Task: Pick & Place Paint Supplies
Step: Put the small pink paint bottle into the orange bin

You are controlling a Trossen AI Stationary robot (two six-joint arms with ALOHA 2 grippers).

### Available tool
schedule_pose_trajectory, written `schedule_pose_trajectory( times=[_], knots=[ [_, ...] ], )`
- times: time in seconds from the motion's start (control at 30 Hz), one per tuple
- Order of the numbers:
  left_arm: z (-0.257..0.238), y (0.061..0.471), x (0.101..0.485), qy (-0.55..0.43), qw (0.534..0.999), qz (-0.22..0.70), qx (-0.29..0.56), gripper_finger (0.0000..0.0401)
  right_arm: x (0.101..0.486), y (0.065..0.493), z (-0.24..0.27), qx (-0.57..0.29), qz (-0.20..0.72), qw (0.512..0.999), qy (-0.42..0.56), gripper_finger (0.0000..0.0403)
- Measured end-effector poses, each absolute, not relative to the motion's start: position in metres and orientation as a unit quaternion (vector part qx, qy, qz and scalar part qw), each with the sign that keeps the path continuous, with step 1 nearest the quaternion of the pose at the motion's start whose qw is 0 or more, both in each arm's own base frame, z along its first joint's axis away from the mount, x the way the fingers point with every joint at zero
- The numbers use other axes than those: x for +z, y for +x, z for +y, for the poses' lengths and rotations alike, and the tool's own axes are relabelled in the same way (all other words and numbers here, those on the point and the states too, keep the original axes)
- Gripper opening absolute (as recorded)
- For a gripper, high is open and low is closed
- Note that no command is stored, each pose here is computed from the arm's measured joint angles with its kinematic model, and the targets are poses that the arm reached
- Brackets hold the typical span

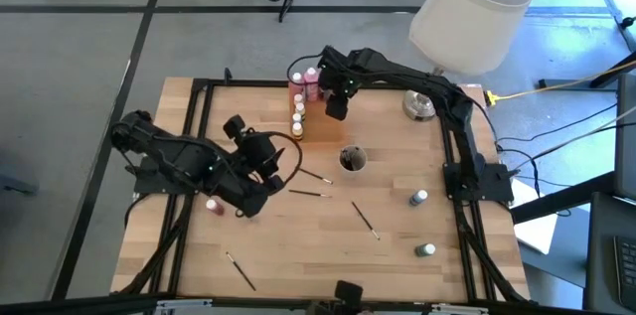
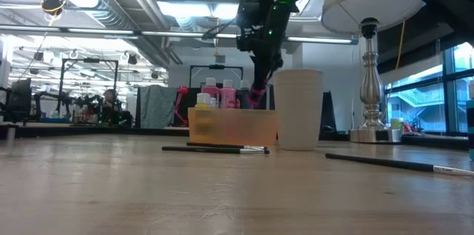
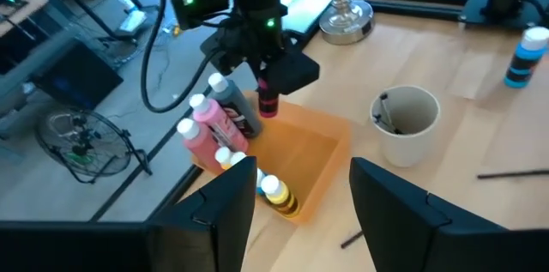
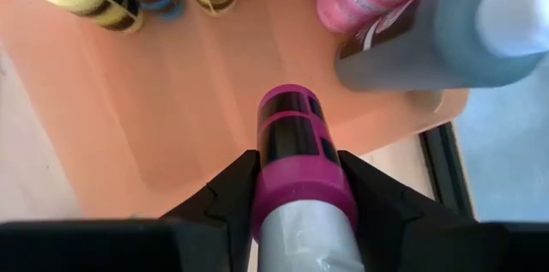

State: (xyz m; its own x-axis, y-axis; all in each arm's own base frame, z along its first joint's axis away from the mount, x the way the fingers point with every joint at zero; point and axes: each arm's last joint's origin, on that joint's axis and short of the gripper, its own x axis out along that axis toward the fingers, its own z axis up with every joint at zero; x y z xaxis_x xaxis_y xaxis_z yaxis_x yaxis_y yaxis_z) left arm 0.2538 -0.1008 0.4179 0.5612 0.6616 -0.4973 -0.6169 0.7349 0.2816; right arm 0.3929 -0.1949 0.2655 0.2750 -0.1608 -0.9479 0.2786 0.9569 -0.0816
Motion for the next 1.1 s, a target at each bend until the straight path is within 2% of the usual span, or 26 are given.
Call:
schedule_pose_trajectory(
  times=[0.23, 0.8, 1.1],
  knots=[
    [-0.102, 0.253, 0.417, 0.036, 0.884, 0.301, 0.356, 0.0184, 0.246, 0.4, -0.198, -0.132, 0.602, 0.786, 0.053, 0.0141],
    [-0.104, 0.253, 0.417, 0.035, 0.885, 0.303, 0.353, 0.0184, 0.242, 0.404, -0.199, -0.133, 0.598, 0.789, 0.051, 0.0141],
    [-0.104, 0.253, 0.417, 0.035, 0.884, 0.304, 0.352, 0.0184, 0.225, 0.407, -0.196, -0.129, 0.626, 0.768, 0.047, 0.0141]
  ],
)
